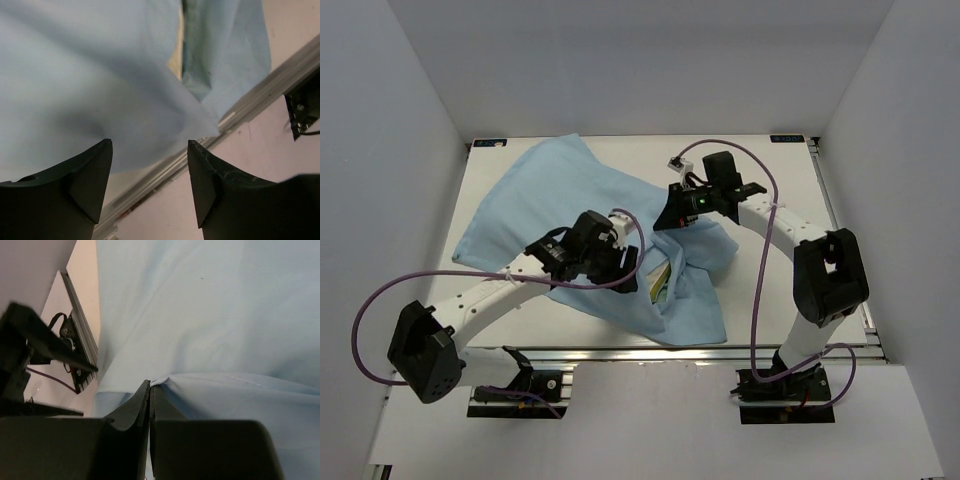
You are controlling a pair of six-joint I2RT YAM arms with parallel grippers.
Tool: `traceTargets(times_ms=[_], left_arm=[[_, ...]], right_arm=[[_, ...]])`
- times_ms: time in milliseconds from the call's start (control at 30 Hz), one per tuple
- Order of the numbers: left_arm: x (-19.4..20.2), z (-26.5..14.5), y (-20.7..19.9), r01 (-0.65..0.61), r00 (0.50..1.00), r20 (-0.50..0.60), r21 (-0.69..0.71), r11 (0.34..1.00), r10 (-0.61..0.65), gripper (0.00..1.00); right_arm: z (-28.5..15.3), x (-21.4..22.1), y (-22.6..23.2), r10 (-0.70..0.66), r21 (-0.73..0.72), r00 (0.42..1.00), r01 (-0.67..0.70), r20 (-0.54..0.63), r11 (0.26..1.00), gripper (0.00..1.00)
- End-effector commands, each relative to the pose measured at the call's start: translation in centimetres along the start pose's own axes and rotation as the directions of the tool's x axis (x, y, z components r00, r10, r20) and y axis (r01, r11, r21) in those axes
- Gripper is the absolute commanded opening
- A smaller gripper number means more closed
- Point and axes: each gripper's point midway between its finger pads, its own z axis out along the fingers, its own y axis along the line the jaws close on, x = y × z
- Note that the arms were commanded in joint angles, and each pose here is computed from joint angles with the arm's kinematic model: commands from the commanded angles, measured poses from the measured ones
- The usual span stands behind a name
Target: Put the pillow into the pillowcase
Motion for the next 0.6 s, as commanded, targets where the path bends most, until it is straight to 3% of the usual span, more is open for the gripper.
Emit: traceTargets(times_ms=[0, 133, 233, 267, 300, 333, 367, 433, 467, 567], left_arm=[[-0.8, -0.7, -3.3, -0.002, 0.996, 0.089, 0.087, 0.996, -0.006, 0.72], [-0.7, 1.0, -3.6, 0.016, 0.996, 0.087, 0.08, 0.997, -0.023, 0.72], [-1.2, 2.0, -2.3, 0.027, 0.994, 0.109, 0.013, 1.0, -0.028, 0.7], [-1.0, 2.5, -1.7, 0.029, 0.994, 0.106, -0.009, 1.0, -0.028, 0.68], [-0.9, 2.7, -1.5, 0.031, 0.994, 0.105, -0.021, 0.999, -0.029, 0.64], [-0.7, 3.0, -1.4, 0.031, 0.995, 0.098, -0.02, 0.999, -0.029, 0.59], [-0.6, 3.3, -1.4, 0.03, 0.995, 0.098, -0.013, 0.999, -0.029, 0.51], [-0.3, 3.4, -1.7, 0.034, 0.995, 0.093, 0.007, 0.999, -0.035, 0.44], [-0.4, 3.4, -1.8, 0.033, 0.995, 0.095, 0.011, 0.999, -0.034, 0.41], [-0.4, 3.3, -2.0, 0.034, 0.994, 0.1, 0.021, 0.999, -0.036, 0.37]], right_arm=[[-1.6, -2.1, -0.6, -0.034, 0.052, 0.996, 0.03, 0.078, 0.998, 0.03], [-3.1, -1.5, -1.1, -0.09, 0.111, 0.995, 0.083, 0.053, 0.99, 0.38], [-6.5, -1.8, -0.5, -0.187, 0.157, 0.98, 0.174, 0.072, 0.972, 0.53], [-7.8, -2.0, -0.6, -0.278, 0.175, 0.958, 0.262, 0.074, 0.949, 0.56], [-8.7, -1.9, 0.1, -0.281, 0.179, 0.956, 0.263, 0.082, 0.948, 0.6], [-10.1, -2.2, 1.6, -0.406, 0.192, 0.91, 0.385, 0.084, 0.903, 0.68], [-10.5, -0.5, 2.1, -0.414, 0.177, 0.909, 0.401, 0.045, 0.899, 0.72], [-11.5, 1.1, 4.1, -0.538, 0.125, 0.842, 0.531, 0.027, 0.838, 0.79], [-11.3, 2.9, 5.1, -0.535, 0.06, 0.845, 0.534, 0.006, 0.843, 0.8], [-10.0, 8.1, 5.8, -0.598, -0.06, 0.797, 0.595, -0.086, 0.802, 0.81]])
